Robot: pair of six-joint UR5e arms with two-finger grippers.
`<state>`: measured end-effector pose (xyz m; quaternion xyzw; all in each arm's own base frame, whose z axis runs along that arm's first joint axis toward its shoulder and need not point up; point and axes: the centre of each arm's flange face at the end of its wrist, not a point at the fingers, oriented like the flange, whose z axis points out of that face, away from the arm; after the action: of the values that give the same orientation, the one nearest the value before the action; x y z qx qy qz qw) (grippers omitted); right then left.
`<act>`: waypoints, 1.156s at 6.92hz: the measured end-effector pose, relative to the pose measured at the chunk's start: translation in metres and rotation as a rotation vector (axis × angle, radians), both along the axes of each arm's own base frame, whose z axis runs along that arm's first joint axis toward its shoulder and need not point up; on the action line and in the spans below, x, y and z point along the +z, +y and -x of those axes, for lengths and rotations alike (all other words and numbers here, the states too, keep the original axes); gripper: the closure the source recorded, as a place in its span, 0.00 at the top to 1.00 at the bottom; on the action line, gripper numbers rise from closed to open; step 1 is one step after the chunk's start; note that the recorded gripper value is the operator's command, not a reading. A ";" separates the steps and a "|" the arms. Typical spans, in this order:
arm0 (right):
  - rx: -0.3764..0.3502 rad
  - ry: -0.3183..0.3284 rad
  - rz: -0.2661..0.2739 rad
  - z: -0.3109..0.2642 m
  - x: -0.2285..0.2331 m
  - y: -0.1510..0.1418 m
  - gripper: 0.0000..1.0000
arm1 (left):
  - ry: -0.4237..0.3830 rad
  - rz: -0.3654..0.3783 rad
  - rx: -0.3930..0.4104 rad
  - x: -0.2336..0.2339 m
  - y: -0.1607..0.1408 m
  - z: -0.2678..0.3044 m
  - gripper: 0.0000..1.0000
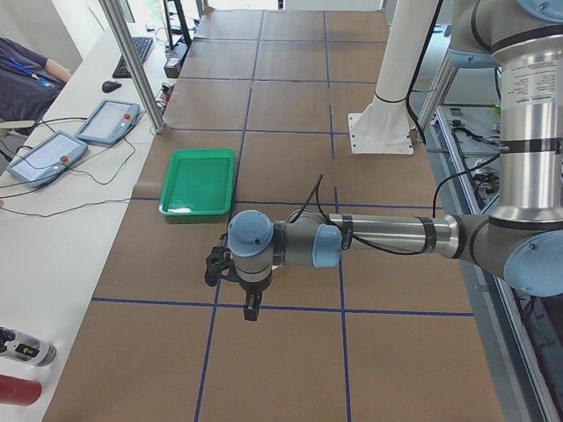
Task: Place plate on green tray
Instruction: 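Move the left gripper toward the white plate's outer rim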
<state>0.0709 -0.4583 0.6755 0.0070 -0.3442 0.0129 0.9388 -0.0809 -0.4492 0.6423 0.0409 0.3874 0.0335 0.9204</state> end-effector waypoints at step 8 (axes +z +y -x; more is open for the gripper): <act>0.000 0.000 0.000 0.000 0.000 0.000 1.00 | 0.014 -0.151 -0.003 -0.003 -0.036 -0.051 1.00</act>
<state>0.0709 -0.4582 0.6758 0.0069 -0.3442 0.0129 0.9388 -0.0302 -0.4849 0.6396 0.1112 0.3901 0.0612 0.9120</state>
